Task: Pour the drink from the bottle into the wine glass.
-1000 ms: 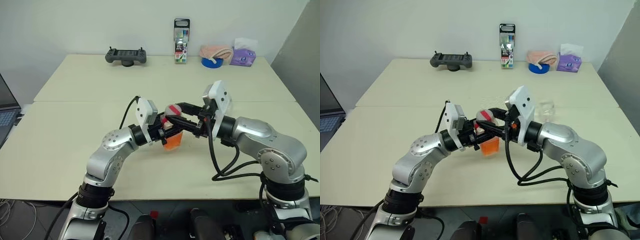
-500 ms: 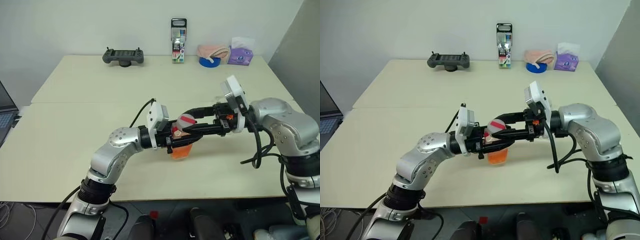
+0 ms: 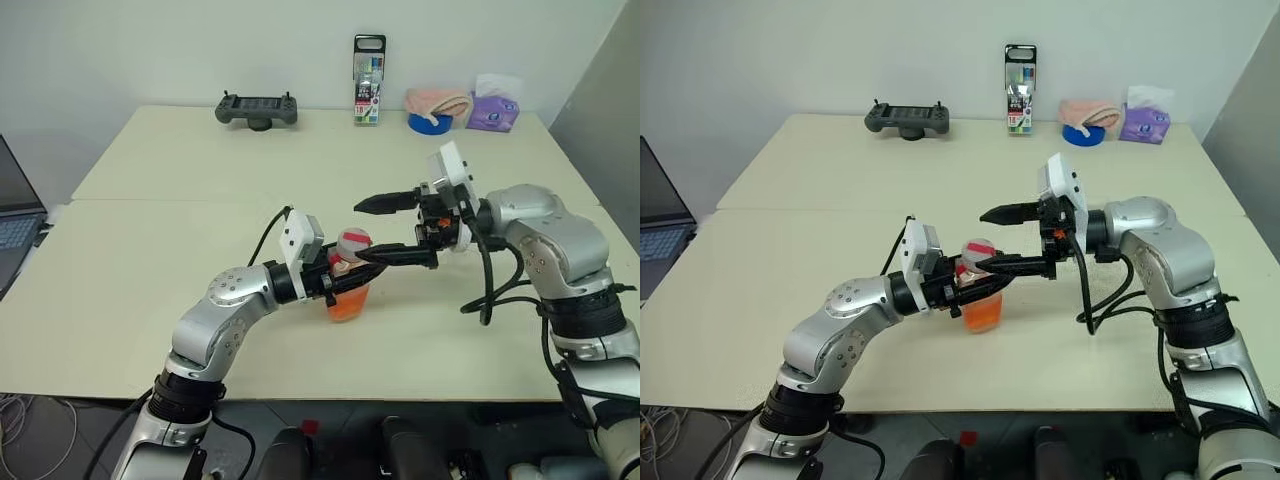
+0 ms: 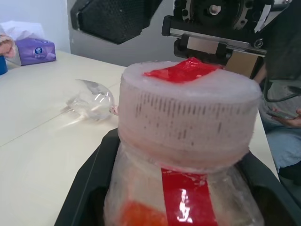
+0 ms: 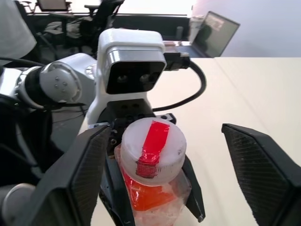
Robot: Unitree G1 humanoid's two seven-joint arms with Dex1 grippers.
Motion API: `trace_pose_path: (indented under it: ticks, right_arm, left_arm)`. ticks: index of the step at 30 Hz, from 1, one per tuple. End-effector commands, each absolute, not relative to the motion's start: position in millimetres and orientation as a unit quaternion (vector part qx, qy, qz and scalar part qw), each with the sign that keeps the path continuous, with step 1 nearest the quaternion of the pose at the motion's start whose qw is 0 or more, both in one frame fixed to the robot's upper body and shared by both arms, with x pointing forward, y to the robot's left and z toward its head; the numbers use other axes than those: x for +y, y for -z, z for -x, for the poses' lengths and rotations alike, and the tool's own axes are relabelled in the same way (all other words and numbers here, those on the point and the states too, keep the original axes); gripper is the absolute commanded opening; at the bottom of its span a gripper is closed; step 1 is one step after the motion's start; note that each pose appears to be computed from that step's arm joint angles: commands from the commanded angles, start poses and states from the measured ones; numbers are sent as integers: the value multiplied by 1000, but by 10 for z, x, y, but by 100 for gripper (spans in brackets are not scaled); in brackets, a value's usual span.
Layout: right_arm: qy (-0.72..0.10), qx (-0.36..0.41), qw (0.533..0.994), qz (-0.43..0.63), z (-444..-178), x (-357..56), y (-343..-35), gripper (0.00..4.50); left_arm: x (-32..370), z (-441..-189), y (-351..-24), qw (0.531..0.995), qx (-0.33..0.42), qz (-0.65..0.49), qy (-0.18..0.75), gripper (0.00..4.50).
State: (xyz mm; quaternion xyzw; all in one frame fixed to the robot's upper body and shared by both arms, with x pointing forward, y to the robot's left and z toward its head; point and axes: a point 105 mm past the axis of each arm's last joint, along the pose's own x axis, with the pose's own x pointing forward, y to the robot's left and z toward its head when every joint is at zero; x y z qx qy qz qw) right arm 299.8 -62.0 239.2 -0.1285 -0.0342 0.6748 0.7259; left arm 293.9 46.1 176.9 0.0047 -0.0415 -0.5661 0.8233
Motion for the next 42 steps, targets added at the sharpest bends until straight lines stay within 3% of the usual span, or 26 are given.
trace_pose_path:
  ticks: [1, 9, 18, 30, 39, 42]
  right_arm:
    - [-642, -70, 749, 148, -2879, -689, -2525, 392]
    - [-545, -65, 827, 125, -2714, -645, -2498, 392]
    - [-426, -78, 899, 70, -2773, -550, -2481, 392]
    - [-441, -39, 895, 43, -2616, -287, -2371, 392]
    - [-419, -25, 907, 34, -2689, -303, -2335, 392]
    - [-417, -29, 908, 29, -2696, -296, -2353, 329]
  left_arm:
    - [464, -2946, -1961, 824, -86, -21, 560, 215]
    - [498, -3090, -2017, 834, -108, -31, 541, 215]
    - [463, -3129, -1956, 829, -105, -35, 548, 215]
    - [474, -3174, -1921, 827, -98, -47, 551, 215]
    - [452, -3149, -1933, 823, -105, -39, 556, 215]
    - [449, -3143, -1923, 823, -103, -39, 557, 215]
